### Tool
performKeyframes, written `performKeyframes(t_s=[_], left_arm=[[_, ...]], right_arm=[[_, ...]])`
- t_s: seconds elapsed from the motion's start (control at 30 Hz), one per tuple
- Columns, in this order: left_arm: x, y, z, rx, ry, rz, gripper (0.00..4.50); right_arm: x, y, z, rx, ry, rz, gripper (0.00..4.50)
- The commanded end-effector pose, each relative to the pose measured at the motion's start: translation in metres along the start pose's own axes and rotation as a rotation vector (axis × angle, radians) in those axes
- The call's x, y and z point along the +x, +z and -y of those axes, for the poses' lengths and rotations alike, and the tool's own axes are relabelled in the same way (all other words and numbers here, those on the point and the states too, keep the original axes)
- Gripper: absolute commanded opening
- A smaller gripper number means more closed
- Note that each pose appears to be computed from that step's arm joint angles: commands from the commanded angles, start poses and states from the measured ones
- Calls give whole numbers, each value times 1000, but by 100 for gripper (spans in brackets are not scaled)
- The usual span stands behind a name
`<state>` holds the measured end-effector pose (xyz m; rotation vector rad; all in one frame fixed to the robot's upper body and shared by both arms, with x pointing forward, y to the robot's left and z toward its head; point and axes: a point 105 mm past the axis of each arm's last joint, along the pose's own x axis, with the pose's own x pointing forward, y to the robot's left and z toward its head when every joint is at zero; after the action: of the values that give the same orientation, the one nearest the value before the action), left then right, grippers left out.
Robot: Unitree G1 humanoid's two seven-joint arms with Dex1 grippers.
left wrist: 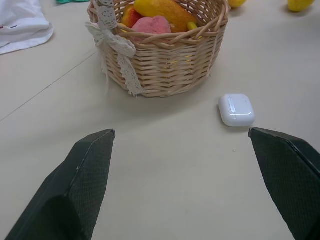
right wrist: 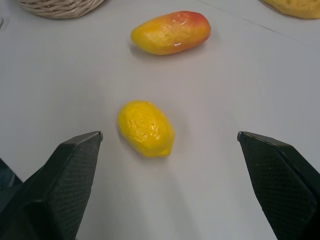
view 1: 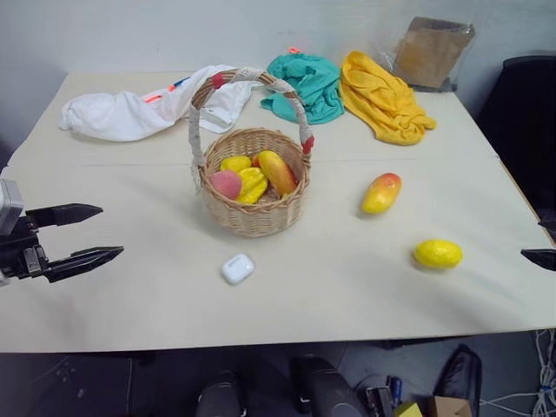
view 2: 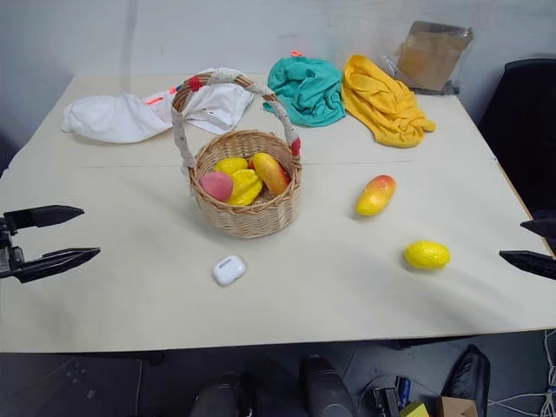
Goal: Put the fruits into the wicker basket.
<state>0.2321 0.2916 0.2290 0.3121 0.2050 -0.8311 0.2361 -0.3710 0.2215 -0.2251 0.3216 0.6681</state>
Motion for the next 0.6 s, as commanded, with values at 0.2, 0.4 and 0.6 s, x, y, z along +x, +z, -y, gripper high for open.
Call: performKeyframes(t_s=[0.2, 0.4, 0.6], left_arm=[[-3, -3, -2, 36, 31, -8, 450], [-1, -2, -3, 40, 33, -2, 450], [19, 4, 3, -12, 41, 49, 450]], right_arm=[[0, 5, 3, -27, -12, 26, 447], [2, 2, 5, -42, -34, 18, 447], [5, 14, 4, -90, -54, 49, 447]])
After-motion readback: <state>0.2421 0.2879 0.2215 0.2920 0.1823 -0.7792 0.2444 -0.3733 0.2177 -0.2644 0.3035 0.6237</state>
